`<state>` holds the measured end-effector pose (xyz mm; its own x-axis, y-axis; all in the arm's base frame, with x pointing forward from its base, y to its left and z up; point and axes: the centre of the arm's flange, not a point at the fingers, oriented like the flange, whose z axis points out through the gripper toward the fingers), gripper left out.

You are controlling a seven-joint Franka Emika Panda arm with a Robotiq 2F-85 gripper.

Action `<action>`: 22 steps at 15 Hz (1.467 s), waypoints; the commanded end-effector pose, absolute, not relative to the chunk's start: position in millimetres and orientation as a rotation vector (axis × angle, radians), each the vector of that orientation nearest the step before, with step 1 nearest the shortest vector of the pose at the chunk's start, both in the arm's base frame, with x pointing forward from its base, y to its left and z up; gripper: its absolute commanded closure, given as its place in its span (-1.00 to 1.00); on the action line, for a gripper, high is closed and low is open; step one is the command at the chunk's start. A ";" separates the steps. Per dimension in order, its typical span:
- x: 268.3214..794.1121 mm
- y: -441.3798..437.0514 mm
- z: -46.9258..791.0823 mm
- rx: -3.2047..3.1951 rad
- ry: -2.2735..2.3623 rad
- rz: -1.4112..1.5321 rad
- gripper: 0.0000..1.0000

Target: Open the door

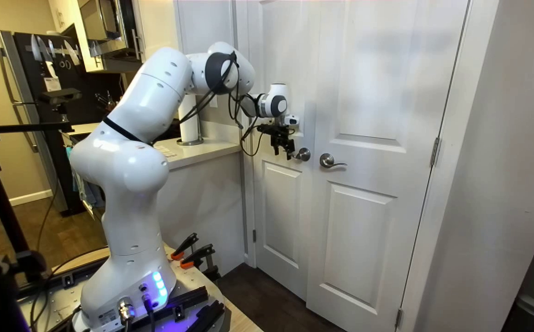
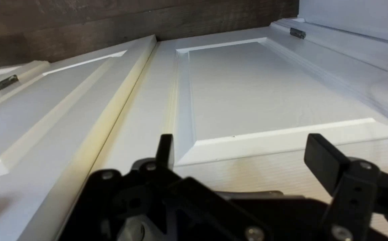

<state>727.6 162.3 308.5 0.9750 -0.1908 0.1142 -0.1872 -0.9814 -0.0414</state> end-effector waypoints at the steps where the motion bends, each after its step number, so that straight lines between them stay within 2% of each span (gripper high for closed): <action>1: 705.9 145.5 320.8 -2.981 0.567 -0.229 -1.00; 11: 709.4 98.6 363.9 -2.717 1.231 -0.344 -1.00; 22: 706.9 100.5 324.5 -2.635 1.454 -0.264 -1.00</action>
<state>714.4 99.3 332.7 0.5538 -0.8282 0.0856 -0.8092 -0.5596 -0.1789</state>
